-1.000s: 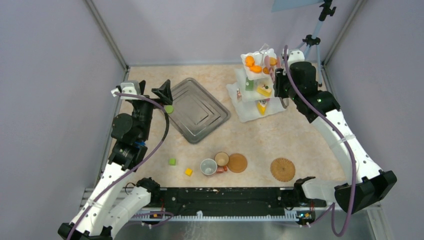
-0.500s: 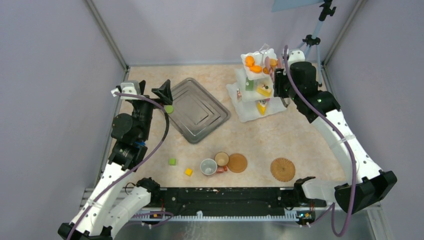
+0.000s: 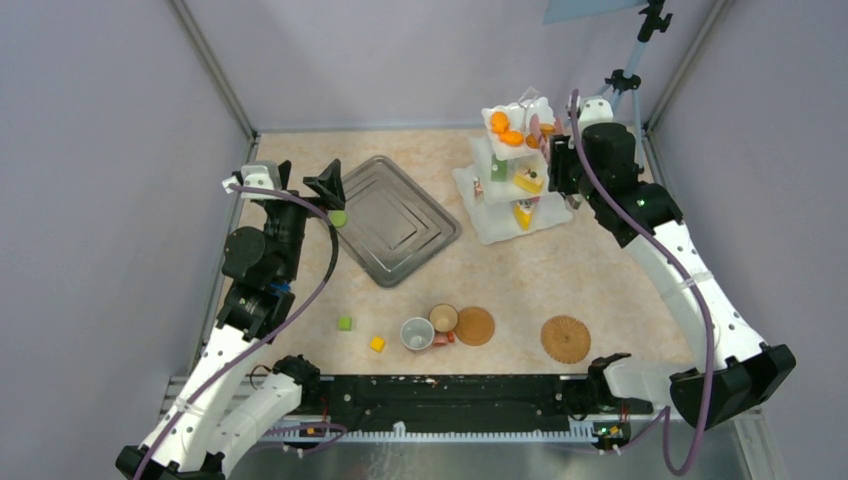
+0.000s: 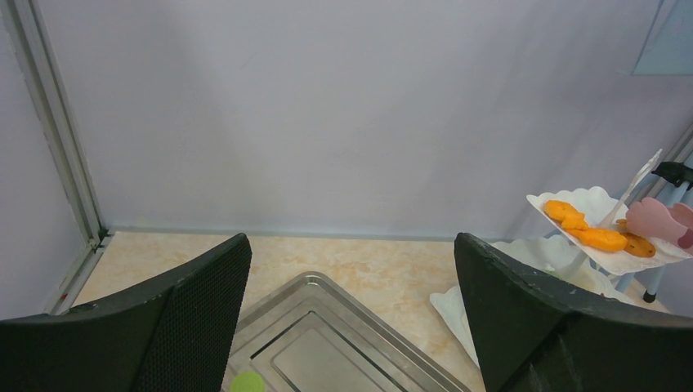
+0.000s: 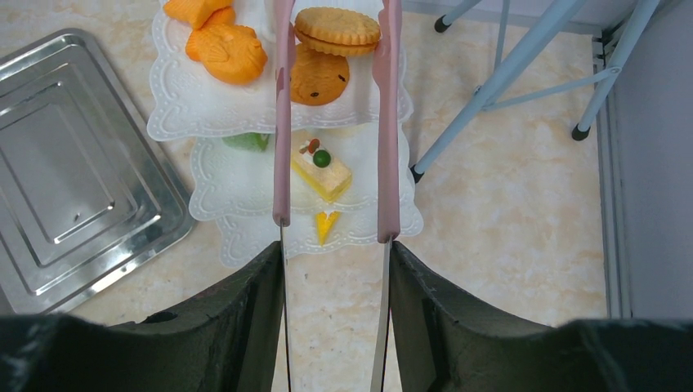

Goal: Serve the afternoon tea

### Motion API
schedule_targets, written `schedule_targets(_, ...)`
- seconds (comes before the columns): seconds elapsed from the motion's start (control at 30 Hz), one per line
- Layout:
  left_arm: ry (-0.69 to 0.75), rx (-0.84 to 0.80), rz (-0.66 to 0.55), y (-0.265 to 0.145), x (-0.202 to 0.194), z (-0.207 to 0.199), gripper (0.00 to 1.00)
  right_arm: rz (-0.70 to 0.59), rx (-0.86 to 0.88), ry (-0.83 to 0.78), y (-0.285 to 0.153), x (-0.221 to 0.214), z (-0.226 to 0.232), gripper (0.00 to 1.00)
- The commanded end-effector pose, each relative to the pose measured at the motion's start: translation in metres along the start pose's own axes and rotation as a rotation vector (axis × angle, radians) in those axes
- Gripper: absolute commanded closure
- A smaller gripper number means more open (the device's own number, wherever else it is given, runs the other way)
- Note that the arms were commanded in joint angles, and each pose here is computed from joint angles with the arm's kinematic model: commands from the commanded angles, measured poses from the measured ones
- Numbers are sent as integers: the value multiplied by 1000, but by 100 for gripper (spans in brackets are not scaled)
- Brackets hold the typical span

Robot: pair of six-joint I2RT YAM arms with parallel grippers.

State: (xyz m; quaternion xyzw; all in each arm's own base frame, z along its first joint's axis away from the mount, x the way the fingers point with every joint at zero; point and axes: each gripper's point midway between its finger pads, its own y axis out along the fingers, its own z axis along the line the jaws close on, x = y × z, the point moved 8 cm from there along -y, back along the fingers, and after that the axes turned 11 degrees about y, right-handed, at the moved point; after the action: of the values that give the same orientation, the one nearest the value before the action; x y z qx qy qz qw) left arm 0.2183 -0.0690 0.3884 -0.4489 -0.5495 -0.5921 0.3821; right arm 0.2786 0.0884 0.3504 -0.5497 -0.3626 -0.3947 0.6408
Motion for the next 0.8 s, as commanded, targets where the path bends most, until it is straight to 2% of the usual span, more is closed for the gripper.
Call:
schedule_targets(0.0,-28,-2,-53,1,17,0,1,-150,26,38,-20,31,-1,52)
schedule_targets(0.17,-31,-4,-54,1,17,-1,1,-146,22,38,-19,30,-1,49)
schedule_targets(0.5,-34,-6,-60,0,19,0,1,-168,36,72,-39,33,-4,52)
schedule_targets(0.67,-35,-7,-56,1,18,-1,1,-80,77,171,-34,-13,-4,44)
schedule_targets(0.77,-36,-12,-51,2,17,-2,1,24,125,199,-29,-47,-2,39)
